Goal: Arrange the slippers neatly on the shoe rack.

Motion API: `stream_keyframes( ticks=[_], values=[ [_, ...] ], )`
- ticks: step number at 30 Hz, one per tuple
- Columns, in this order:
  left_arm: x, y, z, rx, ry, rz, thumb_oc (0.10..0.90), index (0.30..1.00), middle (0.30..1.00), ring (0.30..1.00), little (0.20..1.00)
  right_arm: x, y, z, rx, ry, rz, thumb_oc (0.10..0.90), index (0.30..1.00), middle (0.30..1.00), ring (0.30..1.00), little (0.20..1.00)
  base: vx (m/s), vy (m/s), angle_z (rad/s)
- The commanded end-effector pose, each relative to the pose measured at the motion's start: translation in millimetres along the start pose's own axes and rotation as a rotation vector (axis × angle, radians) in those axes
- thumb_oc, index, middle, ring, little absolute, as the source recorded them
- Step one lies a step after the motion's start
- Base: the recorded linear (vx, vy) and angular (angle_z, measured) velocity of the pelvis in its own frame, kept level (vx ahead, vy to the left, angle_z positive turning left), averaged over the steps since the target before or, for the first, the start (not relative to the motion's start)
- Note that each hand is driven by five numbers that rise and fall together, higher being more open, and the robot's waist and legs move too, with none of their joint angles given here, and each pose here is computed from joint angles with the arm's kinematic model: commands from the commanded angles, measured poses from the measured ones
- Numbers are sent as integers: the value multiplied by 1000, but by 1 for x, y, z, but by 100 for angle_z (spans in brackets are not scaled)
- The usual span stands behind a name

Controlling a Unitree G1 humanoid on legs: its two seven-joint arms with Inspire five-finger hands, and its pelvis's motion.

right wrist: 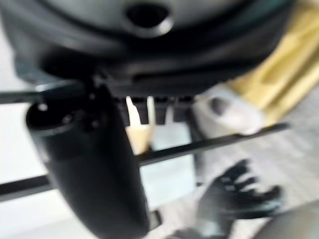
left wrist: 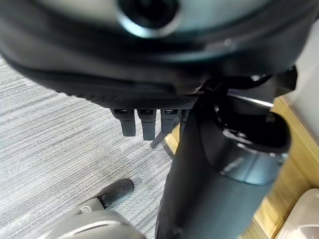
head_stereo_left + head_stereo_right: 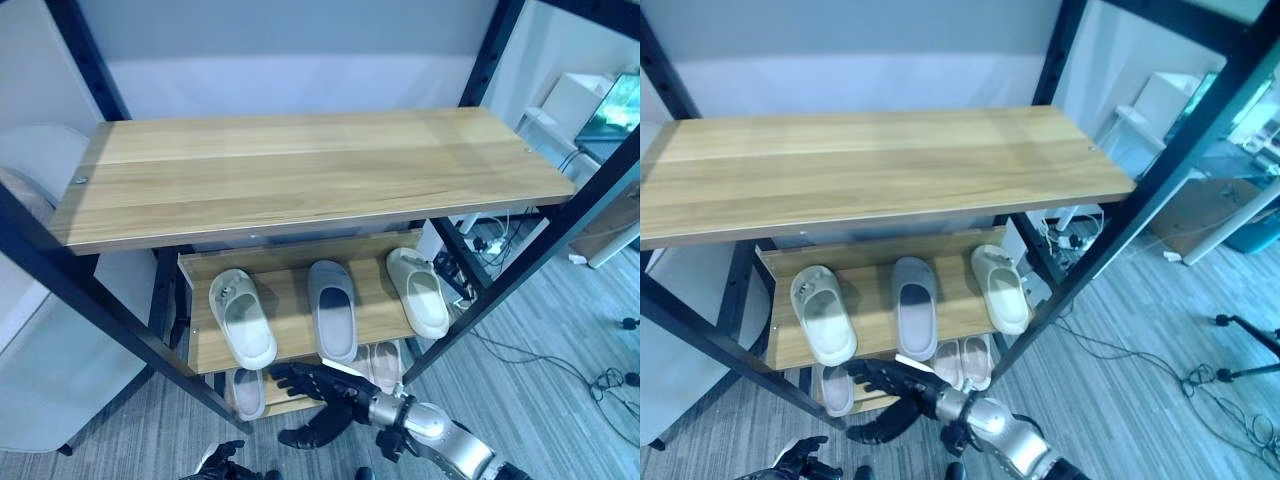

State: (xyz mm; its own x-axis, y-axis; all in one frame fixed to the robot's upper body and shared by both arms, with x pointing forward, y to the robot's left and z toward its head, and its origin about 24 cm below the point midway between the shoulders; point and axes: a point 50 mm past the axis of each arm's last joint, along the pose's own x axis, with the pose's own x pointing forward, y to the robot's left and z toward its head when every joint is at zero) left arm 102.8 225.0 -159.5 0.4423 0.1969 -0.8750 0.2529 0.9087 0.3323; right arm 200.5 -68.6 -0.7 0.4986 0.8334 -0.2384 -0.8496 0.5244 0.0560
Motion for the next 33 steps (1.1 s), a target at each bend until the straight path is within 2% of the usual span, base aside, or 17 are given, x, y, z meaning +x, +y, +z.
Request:
stream_keyframes(
  ticks=[1,5,8,10,11,12,13,15,17,18,21,25,33],
  values=[
    [2,-5,3,12,33,-14,800,900,900,900,900,3,-2,71,-108,-308,73,800,900,900,900,900,-34,-26,9],
    [1,-12,4,8,22,-30,800,900,900,900,900,-18,-10,99,-232,-419,7,800,900,900,900,900,16,-1,5],
    [1,-16,5,-20,23,-29,800,900,900,900,900,-36,-30,110,-353,-472,-208,800,900,900,900,900,46,4,0],
    [0,-19,3,-12,23,-25,800,900,900,900,900,-47,-43,110,-356,-513,-374,800,900,900,900,900,41,9,1],
    [0,-19,3,-10,23,-25,800,900,900,900,900,-48,-43,109,-356,-512,-376,800,900,900,900,900,75,20,0],
    [-2,-22,-4,3,42,-24,800,900,900,900,900,-56,-63,114,-463,-517,-597,800,900,900,900,900,60,14,-5],
    [-2,-22,-4,4,42,-24,800,900,900,900,900,-56,-63,114,-463,-517,-598,800,900,900,900,900,76,22,-4],
    [-4,-23,-12,13,60,-21,800,900,900,900,900,-70,-81,119,-564,-513,-777,800,900,900,900,900,72,16,2],
    [-4,-22,-14,18,62,-18,800,900,900,900,900,-73,-86,119,-581,-509,-818,800,900,900,900,900,59,12,6],
    [-5,-21,-18,31,71,-19,800,900,900,900,900,-79,-98,118,-573,-492,-900,800,900,900,900,900,37,10,4],
    [-6,-21,-20,31,74,-18,800,900,900,900,900,-83,-106,118,-584,-484,-950,800,900,900,900,900,32,11,6],
    [-5,-17,-17,37,54,-12,800,900,900,900,900,-91,-123,120,-691,-413,-1027,800,900,900,900,900,9,16,9],
    [-1,-16,-1,45,-1,-18,800,900,900,900,900,-88,-133,129,-756,-395,-1035,800,900,900,900,900,-8,6,1]
  ],
)
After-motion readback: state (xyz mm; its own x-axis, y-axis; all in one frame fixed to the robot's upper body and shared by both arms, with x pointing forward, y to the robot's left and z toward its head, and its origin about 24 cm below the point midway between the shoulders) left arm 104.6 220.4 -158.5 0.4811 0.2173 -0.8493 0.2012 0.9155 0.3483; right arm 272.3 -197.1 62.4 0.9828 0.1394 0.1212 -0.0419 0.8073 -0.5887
